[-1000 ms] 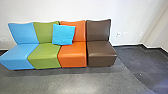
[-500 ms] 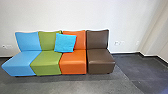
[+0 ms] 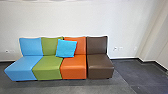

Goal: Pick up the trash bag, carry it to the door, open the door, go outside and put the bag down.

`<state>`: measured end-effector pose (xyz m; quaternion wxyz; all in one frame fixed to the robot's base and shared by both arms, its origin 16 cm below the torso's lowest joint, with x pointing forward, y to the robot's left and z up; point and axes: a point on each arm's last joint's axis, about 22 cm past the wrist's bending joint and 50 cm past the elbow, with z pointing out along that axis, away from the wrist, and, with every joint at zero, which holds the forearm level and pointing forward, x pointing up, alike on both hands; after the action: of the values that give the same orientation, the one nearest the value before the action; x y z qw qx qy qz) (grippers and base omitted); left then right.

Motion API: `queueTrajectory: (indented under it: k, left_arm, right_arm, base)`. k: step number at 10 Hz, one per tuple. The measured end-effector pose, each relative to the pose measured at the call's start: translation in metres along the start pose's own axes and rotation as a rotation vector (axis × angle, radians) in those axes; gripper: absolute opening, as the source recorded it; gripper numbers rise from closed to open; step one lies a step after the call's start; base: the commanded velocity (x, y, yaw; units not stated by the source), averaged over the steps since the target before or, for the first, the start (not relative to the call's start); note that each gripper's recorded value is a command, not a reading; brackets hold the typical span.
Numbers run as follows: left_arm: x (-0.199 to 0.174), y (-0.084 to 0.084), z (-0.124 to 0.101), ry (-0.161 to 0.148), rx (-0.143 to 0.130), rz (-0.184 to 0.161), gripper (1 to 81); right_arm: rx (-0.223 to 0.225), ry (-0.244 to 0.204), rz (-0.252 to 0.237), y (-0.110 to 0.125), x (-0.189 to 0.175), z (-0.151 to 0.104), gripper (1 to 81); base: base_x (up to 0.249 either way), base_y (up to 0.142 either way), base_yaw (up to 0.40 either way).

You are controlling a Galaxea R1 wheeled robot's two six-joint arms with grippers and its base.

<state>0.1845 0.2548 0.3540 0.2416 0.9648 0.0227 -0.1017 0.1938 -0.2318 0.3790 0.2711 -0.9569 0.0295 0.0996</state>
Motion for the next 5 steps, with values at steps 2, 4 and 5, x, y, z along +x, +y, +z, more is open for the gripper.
queueTrajectory:
  k: [2,4,5]
  left_arm:
    - [-0.023,0.008,-0.001,-0.002,0.007,0.021,1.0]
    - [-0.041,0.006,0.0,0.002,0.031,0.013,1.0]
    - [-0.056,0.009,0.003,-0.004,0.036,0.005,1.0]
  right_arm:
    - [-0.012,-0.009,-0.006,-0.008,-0.022,0.006,81.1]
    - [-0.025,-0.02,-0.007,-0.009,-0.043,0.007,81.1]
    - [-0.032,-0.038,-0.001,-0.014,-0.061,0.018,81.1]
  base:
    - [0.0,0.0,0.0]
    - [0.0,0.0,0.0]
    - [0.0,0.0,0.0]
